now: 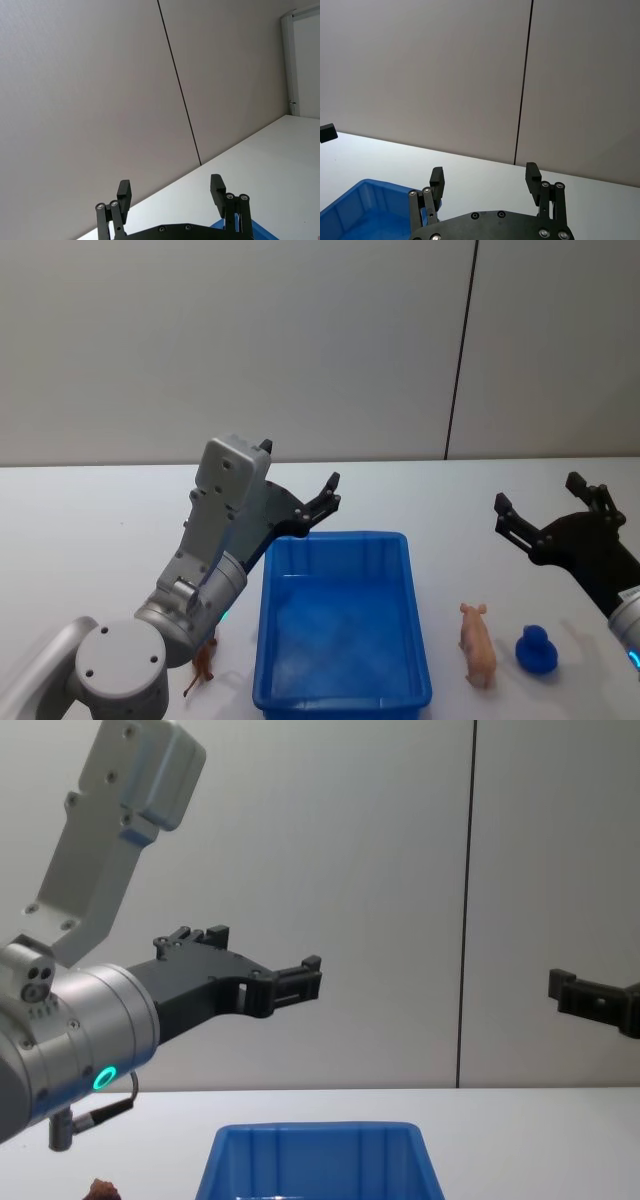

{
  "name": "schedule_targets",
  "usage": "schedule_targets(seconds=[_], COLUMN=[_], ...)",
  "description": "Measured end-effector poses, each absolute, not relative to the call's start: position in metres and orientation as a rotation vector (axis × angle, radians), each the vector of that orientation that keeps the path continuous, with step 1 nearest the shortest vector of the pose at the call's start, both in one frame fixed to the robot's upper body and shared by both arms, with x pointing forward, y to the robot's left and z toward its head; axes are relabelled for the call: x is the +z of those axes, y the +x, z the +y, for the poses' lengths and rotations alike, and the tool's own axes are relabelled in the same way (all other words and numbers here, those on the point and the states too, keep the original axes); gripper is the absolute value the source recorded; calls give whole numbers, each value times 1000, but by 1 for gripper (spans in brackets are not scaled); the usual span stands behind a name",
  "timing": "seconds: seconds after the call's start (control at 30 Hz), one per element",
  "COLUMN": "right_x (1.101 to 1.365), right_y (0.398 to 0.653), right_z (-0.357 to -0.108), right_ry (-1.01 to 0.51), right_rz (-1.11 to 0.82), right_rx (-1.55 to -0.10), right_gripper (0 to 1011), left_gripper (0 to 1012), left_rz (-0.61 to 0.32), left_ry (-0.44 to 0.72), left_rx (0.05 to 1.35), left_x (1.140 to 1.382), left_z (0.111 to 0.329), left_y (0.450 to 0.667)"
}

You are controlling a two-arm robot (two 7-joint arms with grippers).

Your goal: Pick up the two dolls from the table and place them into the box.

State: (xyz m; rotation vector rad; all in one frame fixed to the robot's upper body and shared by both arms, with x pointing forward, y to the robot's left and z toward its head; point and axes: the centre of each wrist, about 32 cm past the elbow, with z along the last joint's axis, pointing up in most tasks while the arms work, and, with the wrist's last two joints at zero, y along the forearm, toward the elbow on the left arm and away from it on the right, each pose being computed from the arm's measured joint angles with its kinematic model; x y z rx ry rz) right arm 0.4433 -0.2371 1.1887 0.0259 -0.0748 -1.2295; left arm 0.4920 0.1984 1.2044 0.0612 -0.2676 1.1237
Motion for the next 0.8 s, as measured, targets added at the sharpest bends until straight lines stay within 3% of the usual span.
schedule_targets(seconds=[0.8], right_x=[1189], right_y=[443], right_z=[-237], right_ry=[26], right_rz=[-75], right_rx=[-1229], right_gripper=[1001], left_gripper=[1003], left_rz=[-268], left_ry=[61], left_rx=[1124], left_x=[1204], left_z=[198], left_y=[492])
